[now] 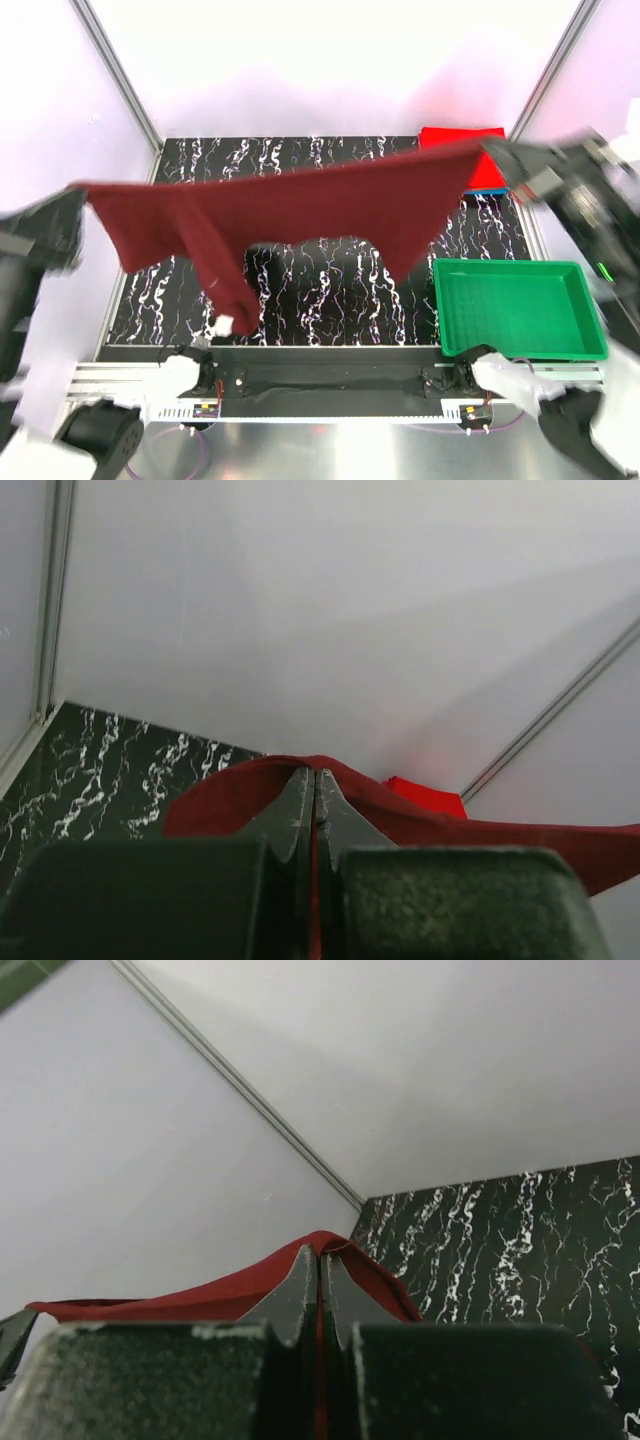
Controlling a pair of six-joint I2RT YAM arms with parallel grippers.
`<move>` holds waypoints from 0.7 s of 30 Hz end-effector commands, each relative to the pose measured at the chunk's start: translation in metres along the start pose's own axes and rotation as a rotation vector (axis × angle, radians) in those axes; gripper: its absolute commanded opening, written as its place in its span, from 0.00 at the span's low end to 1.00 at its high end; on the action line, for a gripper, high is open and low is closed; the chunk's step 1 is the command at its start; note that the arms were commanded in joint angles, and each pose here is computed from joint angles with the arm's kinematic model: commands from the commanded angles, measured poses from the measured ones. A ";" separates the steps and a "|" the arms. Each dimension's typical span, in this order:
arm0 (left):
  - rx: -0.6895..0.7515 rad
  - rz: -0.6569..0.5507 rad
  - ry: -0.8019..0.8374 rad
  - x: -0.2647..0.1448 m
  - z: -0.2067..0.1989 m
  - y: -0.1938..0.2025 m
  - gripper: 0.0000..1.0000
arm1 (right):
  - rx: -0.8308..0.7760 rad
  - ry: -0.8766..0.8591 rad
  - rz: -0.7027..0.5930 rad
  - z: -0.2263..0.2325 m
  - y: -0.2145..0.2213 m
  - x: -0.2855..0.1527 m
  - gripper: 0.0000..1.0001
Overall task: Fold and stack the t-shirts
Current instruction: Flatten the tshirt out
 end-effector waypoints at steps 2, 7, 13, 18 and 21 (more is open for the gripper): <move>0.035 -0.282 0.151 -0.055 -0.018 -0.051 0.00 | 0.067 -0.056 -0.276 0.024 -0.046 -0.080 0.00; -0.015 -0.363 0.221 -0.040 -0.042 -0.078 0.00 | 0.119 -0.107 -0.347 0.042 -0.069 -0.076 0.00; 0.110 -0.236 0.050 0.060 -0.024 -0.046 0.00 | 0.066 0.024 -0.381 0.023 -0.077 0.003 0.00; 0.255 -0.021 -0.141 0.183 0.014 0.036 0.00 | 0.039 0.234 -0.189 -0.058 0.001 0.114 0.00; 0.274 0.050 -0.189 0.243 0.045 0.105 0.00 | 0.054 0.296 -0.108 -0.111 0.060 0.158 0.00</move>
Point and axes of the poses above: each gripper's point midway between its finger pads, its own x axis out along the fingers, its own z axis along the line the jaws close on, y = z × x, the point moved 5 cm from there along -x, back along the fingers, and after that the axes turned 1 degree about x, right-handed, at the moved point
